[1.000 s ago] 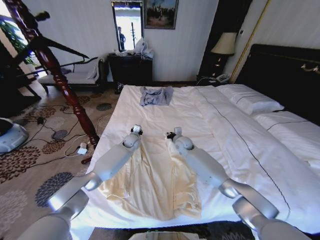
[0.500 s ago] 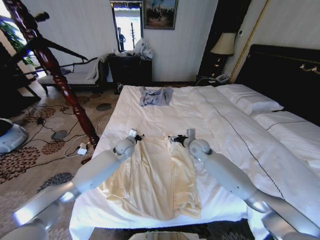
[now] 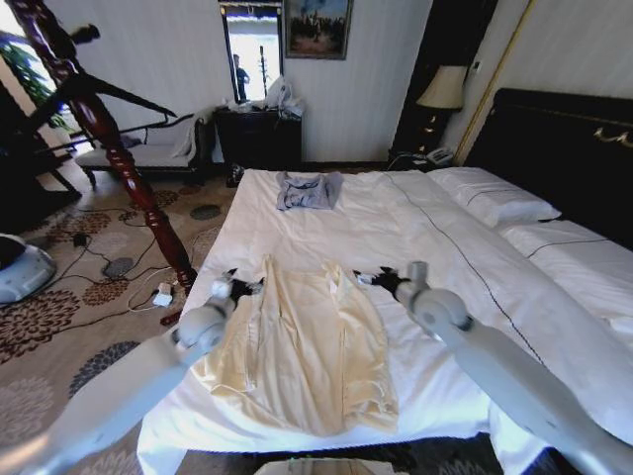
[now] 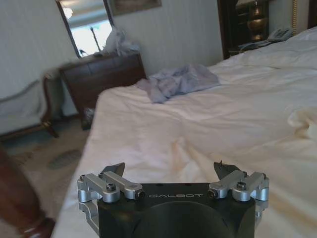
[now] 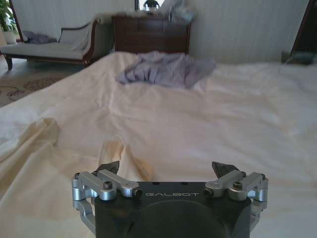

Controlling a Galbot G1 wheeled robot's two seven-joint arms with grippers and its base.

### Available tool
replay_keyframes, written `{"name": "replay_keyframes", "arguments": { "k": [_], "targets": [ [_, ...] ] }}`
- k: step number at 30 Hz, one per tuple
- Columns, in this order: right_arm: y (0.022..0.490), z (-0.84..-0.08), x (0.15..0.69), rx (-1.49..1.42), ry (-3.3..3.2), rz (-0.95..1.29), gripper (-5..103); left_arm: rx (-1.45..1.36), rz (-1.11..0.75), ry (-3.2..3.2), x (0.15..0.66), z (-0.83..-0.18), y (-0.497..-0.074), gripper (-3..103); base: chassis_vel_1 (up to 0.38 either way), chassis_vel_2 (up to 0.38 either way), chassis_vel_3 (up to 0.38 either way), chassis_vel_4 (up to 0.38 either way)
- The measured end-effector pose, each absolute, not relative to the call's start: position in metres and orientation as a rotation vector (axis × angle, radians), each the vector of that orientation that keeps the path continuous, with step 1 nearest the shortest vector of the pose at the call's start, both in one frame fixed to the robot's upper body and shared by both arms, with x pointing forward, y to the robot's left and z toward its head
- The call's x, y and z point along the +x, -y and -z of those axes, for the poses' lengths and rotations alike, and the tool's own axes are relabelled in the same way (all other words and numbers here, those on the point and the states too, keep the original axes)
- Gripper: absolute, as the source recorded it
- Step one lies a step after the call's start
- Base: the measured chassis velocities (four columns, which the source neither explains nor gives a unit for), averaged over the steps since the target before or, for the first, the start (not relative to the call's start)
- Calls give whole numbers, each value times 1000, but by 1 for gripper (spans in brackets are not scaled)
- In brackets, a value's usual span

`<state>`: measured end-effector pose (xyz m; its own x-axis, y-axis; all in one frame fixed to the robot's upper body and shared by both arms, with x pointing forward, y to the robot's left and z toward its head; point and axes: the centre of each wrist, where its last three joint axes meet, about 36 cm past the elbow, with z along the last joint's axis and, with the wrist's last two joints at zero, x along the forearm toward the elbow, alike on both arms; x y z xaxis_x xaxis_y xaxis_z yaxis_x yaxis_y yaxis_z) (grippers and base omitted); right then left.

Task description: Pick up the clothes from the bed and hang them on the clothes hanger.

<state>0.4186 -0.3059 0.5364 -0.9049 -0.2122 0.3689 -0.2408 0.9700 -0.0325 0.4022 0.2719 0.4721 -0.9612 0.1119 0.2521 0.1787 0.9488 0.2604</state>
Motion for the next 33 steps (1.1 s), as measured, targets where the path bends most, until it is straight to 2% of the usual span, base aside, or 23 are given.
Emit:
{"name": "replay_keyframes", "arguments": {
  "k": [3, 7, 11, 18, 24, 27, 33],
  "targets": [
    [312, -547, 399, 299, 2798, -119, 100, -162, 479, 2927, 381, -467, -278, 100, 0, 0, 0, 0],
    [320, -548, 371, 239, 2866, -73, 100, -91, 458, 2990, 350, -454, -282, 100, 0, 0, 0, 0],
    [334, -548, 342, 160, 2983, -155, 100, -70, 470, 3072, 325, -448, -292, 100, 0, 0, 0, 0],
    [333, -546, 298, 26, 3089, -256, 100, 31, 315, 3209, 309, -465, -280, 100, 0, 0, 0, 0],
    [326, -535, 276, -10, 3106, -271, 100, 78, 250, 3274, 296, -473, -278, 100, 0, 0, 0, 0],
    [324, -523, 268, -32, 3136, -298, 100, 94, 157, 3297, 283, -476, -275, 100, 0, 0, 0, 0],
    [320, -519, 262, -19, 3153, -317, 100, 96, 161, 3292, 270, -481, -276, 100, 0, 0, 0, 0]
  ]
}}
